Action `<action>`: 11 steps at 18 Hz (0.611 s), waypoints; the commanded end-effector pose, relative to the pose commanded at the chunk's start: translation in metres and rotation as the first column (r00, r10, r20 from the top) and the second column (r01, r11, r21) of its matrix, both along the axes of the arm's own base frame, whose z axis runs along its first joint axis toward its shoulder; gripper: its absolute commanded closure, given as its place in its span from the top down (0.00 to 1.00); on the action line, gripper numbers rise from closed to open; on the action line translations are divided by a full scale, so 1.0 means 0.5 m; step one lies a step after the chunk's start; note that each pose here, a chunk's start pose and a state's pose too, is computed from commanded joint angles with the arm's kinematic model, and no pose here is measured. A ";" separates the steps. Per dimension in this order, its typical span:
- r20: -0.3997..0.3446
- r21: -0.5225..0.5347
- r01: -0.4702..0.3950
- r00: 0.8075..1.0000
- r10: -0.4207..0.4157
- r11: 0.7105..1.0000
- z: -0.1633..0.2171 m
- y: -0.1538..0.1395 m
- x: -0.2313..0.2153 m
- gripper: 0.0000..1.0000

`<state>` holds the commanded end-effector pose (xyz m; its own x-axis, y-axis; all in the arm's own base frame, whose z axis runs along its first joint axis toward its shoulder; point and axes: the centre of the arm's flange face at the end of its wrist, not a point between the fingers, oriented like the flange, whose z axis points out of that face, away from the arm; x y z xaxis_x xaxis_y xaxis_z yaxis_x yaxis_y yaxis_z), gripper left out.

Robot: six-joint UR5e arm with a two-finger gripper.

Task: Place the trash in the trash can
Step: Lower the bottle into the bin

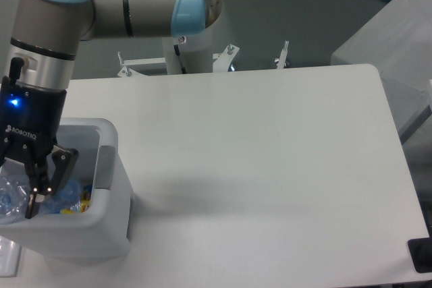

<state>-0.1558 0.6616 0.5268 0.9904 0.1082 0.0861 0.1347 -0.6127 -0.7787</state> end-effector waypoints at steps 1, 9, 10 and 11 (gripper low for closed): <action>0.002 -0.004 0.000 1.000 0.000 1.000 -0.004 -0.004 0.002 0.69; 0.022 -0.057 0.008 1.000 -0.006 0.998 -0.048 -0.063 0.033 0.69; 0.026 -0.065 0.008 1.000 -0.006 0.998 -0.057 -0.065 0.034 0.69; 0.030 -0.074 0.008 1.000 -0.006 0.997 -0.067 -0.067 0.035 0.69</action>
